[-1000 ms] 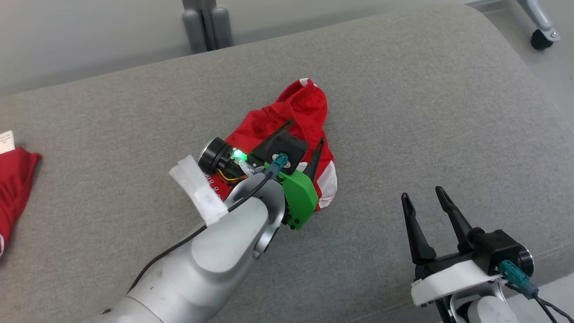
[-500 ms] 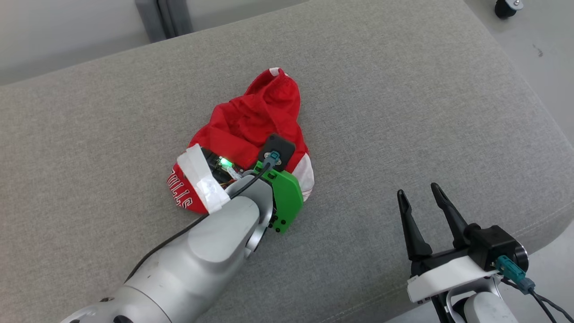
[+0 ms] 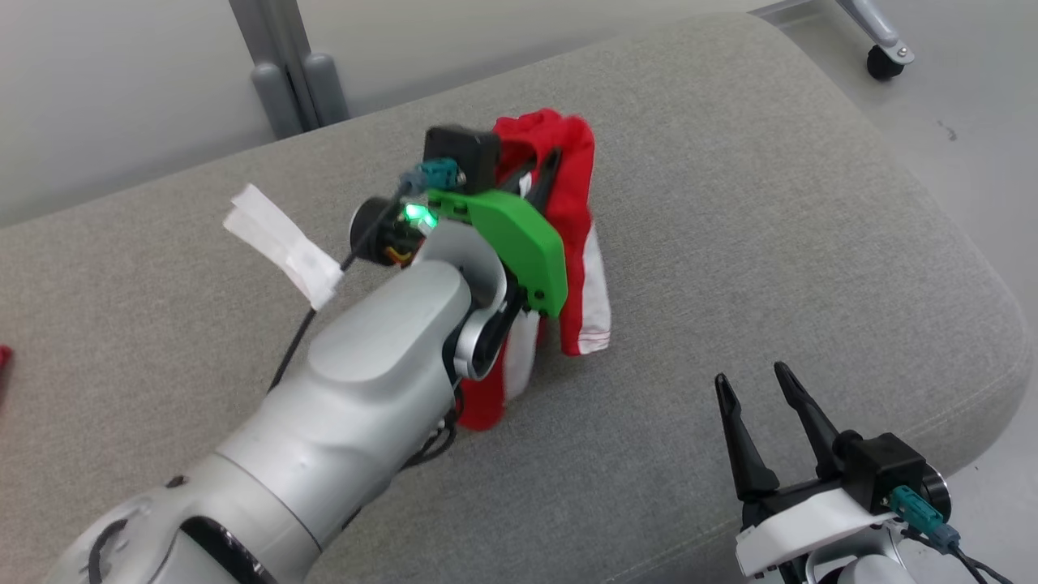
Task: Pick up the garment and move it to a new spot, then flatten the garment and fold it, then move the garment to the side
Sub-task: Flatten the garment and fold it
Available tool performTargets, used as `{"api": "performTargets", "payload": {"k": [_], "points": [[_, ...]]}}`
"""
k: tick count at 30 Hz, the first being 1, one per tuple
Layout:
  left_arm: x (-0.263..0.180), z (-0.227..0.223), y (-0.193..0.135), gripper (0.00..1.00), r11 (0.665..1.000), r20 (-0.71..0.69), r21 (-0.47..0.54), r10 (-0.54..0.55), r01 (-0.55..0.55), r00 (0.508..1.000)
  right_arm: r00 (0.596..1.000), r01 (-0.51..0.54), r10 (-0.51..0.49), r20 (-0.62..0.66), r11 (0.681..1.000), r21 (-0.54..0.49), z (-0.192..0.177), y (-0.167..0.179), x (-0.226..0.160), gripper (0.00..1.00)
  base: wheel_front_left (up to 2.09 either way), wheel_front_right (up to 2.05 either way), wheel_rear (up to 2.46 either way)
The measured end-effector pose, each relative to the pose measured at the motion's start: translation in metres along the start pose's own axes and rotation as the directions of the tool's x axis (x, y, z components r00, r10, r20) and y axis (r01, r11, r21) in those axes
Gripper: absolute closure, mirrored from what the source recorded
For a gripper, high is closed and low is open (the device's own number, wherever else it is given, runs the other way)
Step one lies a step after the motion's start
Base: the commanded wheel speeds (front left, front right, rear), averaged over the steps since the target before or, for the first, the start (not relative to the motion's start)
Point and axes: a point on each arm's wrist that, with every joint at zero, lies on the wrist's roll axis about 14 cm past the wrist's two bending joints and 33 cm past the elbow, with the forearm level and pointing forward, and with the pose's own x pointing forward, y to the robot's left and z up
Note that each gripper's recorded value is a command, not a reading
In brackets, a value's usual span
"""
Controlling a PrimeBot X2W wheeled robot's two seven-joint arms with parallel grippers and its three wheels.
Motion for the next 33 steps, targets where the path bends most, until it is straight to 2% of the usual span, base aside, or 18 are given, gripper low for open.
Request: {"api": "performTargets", "payload": {"k": [3, 6, 9, 11, 14, 18, 20, 23, 25, 26, 27, 33], "points": [[0.002, 0.066, -0.018, 1.00, 0.999, 0.170, -0.022, -0.040, 0.044, 0.985, 1.000, 0.016, -0.016, 0.011, 1.000, 0.005, 0.002, -0.005, -0.009, 0.00, 0.00, 0.00, 0.00], [-0.006, 0.122, -0.030, 1.00, 0.996, 0.318, -0.049, -0.051, 0.070, 0.947, 0.999, 0.033, -0.033, 0.019, 0.999, 0.010, 0.004, -0.010, -0.018, 0.00, 0.00, 0.00, 0.00], [-0.015, 0.132, -0.022, 1.00, 0.998, 0.348, -0.051, -0.009, 0.029, 0.937, 0.999, 0.032, -0.033, 0.030, 0.999, 0.013, 0.006, -0.010, -0.020, 0.00, 0.00, 0.00, 0.00], [-0.021, 0.107, -0.003, 1.00, 0.996, 0.305, -0.078, 0.055, -0.033, 0.951, 0.999, 0.023, -0.023, 0.034, 1.000, 0.017, 0.007, -0.008, -0.019, 0.00, 0.00, 0.00, 0.00], [-0.043, 0.022, 0.032, 1.00, 0.967, 0.140, -0.199, 0.190, -0.160, 0.972, 0.999, -0.002, 0.001, 0.040, 1.000, 0.022, 0.008, -0.001, -0.015, 0.00, 0.00, 0.00, 0.00], [-0.084, -0.067, 0.067, 1.00, 0.924, -0.038, -0.202, 0.324, -0.325, 0.945, 0.998, -0.044, 0.043, 0.045, 0.999, 0.030, 0.009, 0.011, -0.006, 0.00, 0.00, 0.00, 0.00], [-0.102, -0.092, 0.078, 1.00, 0.905, -0.082, -0.198, 0.368, -0.377, 0.926, 0.997, -0.064, 0.062, 0.040, 0.997, 0.032, 0.008, 0.017, -0.002, 0.00, 0.00, 0.00, 0.00], [-0.119, -0.099, 0.092, 1.00, 0.887, -0.066, -0.197, 0.413, -0.418, 0.908, 0.995, -0.096, 0.097, -0.015, 0.994, 0.042, -0.009, 0.028, 0.002, 0.00, 0.00, 0.00, 0.00], [-0.127, -0.099, 0.097, 0.64, 0.876, -0.046, -0.210, 0.434, -0.434, 0.900, 0.990, -0.119, 0.122, -0.066, 0.991, 0.057, -0.026, 0.037, 0.002, 0.00, 0.00, 0.00, 0.00], [-0.132, -0.099, 0.099, 0.11, 0.872, -0.034, -0.217, 0.443, -0.439, 0.896, 0.986, -0.132, 0.138, -0.094, 0.989, 0.066, -0.034, 0.042, 0.002, 0.00, 0.00, 0.00, 0.00], [-0.136, -0.099, 0.101, 0.00, 0.868, -0.025, -0.218, 0.452, -0.447, 0.891, 0.982, -0.143, 0.151, -0.117, 0.987, 0.072, -0.041, 0.047, 0.001, 0.00, 0.00, 0.00, 0.00], [-0.163, -0.092, 0.112, 0.00, 0.855, 0.064, -0.172, 0.505, -0.489, 0.861, 0.938, -0.227, 0.251, -0.238, 0.966, 0.124, -0.080, 0.080, 0.004, 0.00, 0.00, 0.00, 0.00]]}}
